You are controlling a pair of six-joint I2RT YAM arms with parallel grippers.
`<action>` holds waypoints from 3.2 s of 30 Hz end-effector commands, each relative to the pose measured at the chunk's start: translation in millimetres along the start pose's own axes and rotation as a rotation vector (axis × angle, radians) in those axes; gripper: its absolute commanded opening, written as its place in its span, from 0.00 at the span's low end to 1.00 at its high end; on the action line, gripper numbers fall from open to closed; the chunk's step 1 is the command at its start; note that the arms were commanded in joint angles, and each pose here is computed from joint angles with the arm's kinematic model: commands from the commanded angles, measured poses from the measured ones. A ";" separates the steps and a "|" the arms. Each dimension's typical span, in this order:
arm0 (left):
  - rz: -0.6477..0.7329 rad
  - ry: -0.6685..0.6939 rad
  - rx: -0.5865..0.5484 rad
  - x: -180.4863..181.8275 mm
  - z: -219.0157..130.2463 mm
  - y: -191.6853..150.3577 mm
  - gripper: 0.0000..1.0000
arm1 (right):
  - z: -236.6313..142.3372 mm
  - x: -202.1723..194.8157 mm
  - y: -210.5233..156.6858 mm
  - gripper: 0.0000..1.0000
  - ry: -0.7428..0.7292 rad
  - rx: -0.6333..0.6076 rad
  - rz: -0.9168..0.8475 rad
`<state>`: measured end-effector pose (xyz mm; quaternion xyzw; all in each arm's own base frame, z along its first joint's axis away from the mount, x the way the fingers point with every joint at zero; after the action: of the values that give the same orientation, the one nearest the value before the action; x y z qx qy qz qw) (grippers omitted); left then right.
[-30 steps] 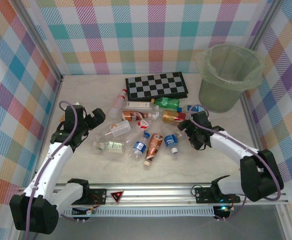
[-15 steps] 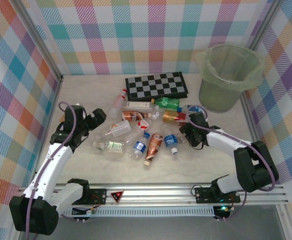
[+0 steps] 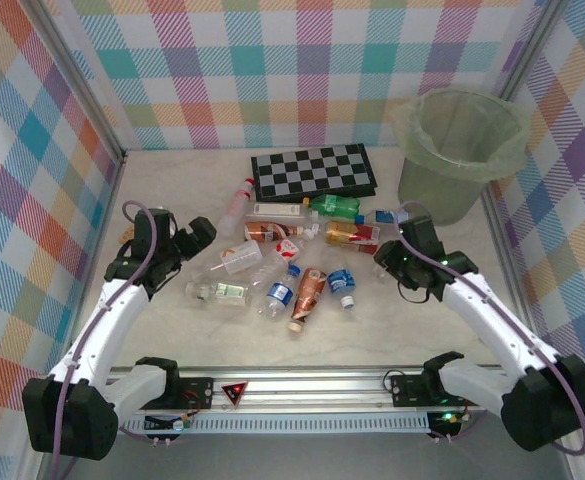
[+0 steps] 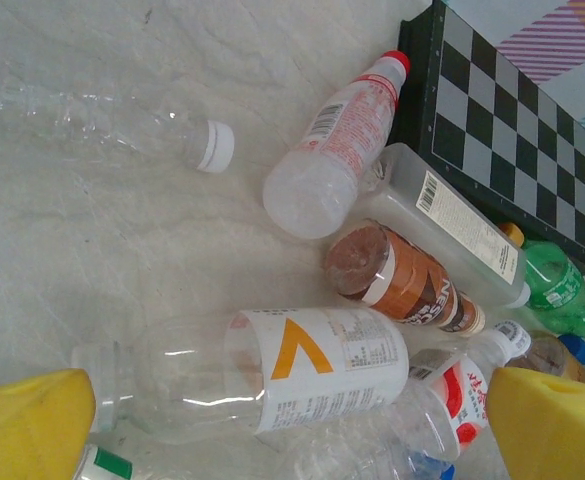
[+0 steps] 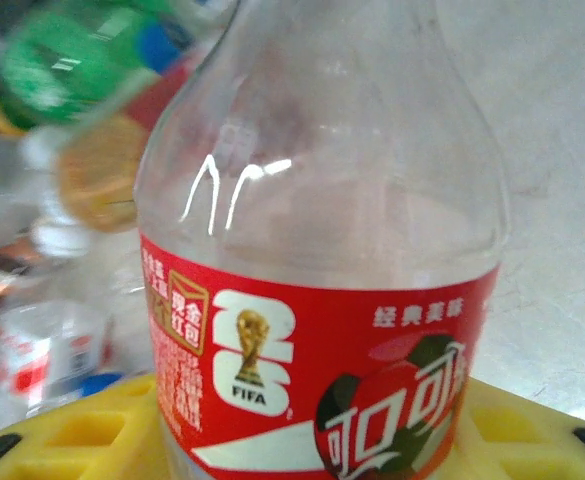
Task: Put the plastic bottles in the bin
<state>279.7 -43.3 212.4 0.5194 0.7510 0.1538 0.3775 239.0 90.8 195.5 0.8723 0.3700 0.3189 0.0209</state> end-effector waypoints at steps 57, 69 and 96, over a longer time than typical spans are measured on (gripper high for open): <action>-0.104 0.042 0.003 3.1 -23.5 -6.8 1.00 | 55.9 62.8 296.2 0.42 -0.253 0.022 -0.422; -0.097 0.070 0.034 5.5 -16.6 -7.5 1.00 | 53.2 55.9 291.3 0.71 -0.285 0.044 -0.391; -0.482 0.267 -0.123 68.5 55.3 5.5 1.00 | -108.3 110.0 285.9 0.94 -0.051 -0.306 -0.395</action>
<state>295.3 0.0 144.1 0.3299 0.8823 0.1439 0.3033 419.5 -67.4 412.3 0.7806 0.4865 0.3194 0.2279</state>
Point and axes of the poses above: each hand's point on the last joint's axis, 136 mm out from that joint toward the fingers, its own z axis out along the fingers, its own x axis along the line the jaws close on, y = z × x, the point moved 5 cm from there along -z, back along the fingers, and after that the axes turned 12 degrees about z, right-handed, at the moved point
